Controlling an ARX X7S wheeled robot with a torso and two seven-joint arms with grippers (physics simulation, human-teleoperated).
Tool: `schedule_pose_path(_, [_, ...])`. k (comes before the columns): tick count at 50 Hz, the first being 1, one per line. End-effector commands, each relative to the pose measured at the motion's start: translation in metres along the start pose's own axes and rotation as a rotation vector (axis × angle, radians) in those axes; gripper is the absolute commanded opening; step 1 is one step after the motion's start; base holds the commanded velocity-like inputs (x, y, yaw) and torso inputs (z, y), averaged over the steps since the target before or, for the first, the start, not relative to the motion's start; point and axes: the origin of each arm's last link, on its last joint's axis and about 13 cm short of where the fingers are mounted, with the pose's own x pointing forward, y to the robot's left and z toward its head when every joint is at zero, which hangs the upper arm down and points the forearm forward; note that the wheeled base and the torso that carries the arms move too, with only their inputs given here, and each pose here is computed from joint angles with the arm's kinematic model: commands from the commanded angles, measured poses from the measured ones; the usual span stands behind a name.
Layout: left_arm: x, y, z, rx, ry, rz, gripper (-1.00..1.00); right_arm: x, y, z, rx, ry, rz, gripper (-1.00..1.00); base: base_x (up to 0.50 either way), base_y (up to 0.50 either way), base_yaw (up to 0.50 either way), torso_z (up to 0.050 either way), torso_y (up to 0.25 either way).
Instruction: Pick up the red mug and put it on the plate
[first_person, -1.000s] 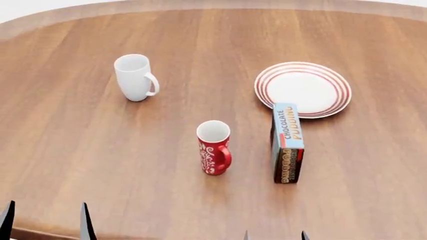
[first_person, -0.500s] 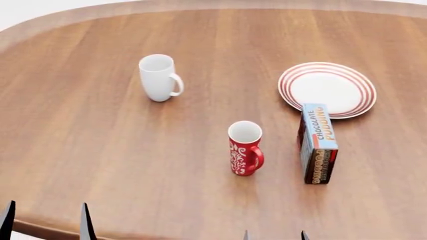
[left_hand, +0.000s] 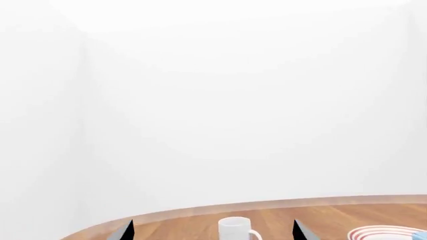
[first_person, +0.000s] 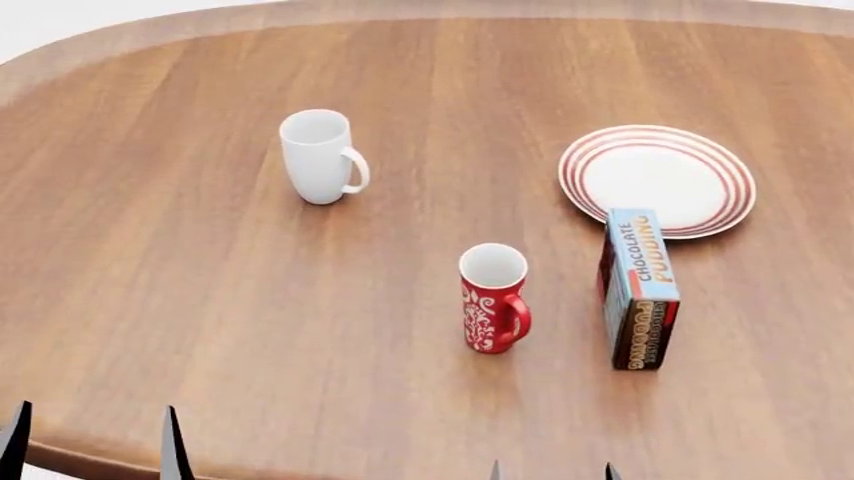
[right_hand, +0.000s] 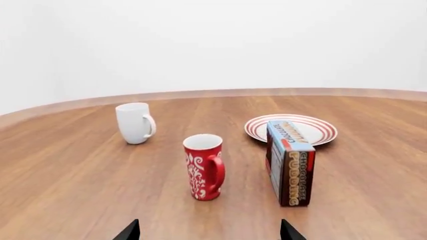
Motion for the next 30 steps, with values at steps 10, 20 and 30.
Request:
schedule_pose_path(10, [0.0000, 0.0000, 0.0000, 0.001, 0.002, -0.002, 1.00, -0.0009, 0.0000, -0.0002, 0.006, -0.005, 0.000, 1.00, 0.08, 0.00, 0.00, 0.000, 0.000])
schedule_pose_path(20, [0.0000, 0.0000, 0.0000, -0.001, 0.002, -0.003, 1.00, 0.0005, -0.0006, -0.0010, 0.007, -0.004, 0.000, 1.00, 0.10, 0.00, 0.00, 0.000, 0.000])
schedule_pose_path(30, [0.0000, -0.0001, 0.0000, -0.002, 0.002, -0.002, 1.00, 0.0008, -0.0004, -0.0007, 0.004, -0.001, 0.000, 1.00, 0.10, 0.00, 0.00, 0.000, 0.000])
